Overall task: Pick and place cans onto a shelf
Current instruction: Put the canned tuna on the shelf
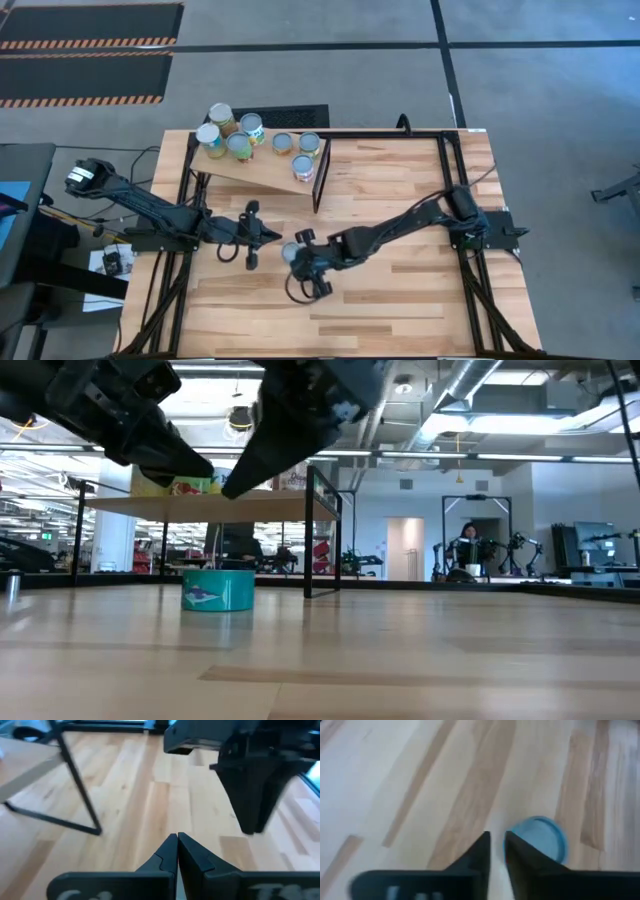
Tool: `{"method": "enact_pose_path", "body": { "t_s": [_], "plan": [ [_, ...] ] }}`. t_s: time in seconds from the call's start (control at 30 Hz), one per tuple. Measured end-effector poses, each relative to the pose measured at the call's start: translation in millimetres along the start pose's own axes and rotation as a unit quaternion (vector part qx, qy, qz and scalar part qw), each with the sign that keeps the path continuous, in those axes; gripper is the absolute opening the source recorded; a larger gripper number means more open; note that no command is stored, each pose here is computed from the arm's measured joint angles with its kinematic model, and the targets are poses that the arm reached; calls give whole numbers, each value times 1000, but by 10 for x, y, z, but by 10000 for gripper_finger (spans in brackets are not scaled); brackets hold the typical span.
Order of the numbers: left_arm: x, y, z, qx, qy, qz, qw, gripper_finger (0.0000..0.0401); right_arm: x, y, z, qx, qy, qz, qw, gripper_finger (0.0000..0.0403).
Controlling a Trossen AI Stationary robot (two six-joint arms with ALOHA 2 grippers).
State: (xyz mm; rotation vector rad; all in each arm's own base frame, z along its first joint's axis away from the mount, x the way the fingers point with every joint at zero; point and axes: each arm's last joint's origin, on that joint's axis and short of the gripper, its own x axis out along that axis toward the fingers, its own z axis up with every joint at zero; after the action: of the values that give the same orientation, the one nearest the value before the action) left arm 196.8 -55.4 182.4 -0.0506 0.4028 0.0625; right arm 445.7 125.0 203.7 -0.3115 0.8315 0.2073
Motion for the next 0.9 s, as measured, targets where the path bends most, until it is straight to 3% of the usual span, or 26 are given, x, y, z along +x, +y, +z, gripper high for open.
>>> {"method": "enact_pose_path", "body": {
  "t_s": [0.13, 0.4, 0.6, 0.73, 0.9],
  "plan": [
    [-6, -35, -6, 16, 6, -36, 999, 0, 28, 97, -158, 3, -35, 5, 999, 12],
    [34, -187, -75, 64, 11, -73, 995, 0, -34, 147, -668, 56, -156, -5, 986, 6],
    [178, -267, -59, 68, 24, -83, 994, 0, -341, 145, -1150, 96, -283, -14, 954, 9],
    [288, -350, 27, 69, 61, -97, 991, 0, -506, 59, -1485, 135, -361, -27, 922, 4],
    [409, -440, 109, 81, 136, -87, 984, 18, -593, 16, -1797, 171, -376, -44, 910, 6]
  ]
}}
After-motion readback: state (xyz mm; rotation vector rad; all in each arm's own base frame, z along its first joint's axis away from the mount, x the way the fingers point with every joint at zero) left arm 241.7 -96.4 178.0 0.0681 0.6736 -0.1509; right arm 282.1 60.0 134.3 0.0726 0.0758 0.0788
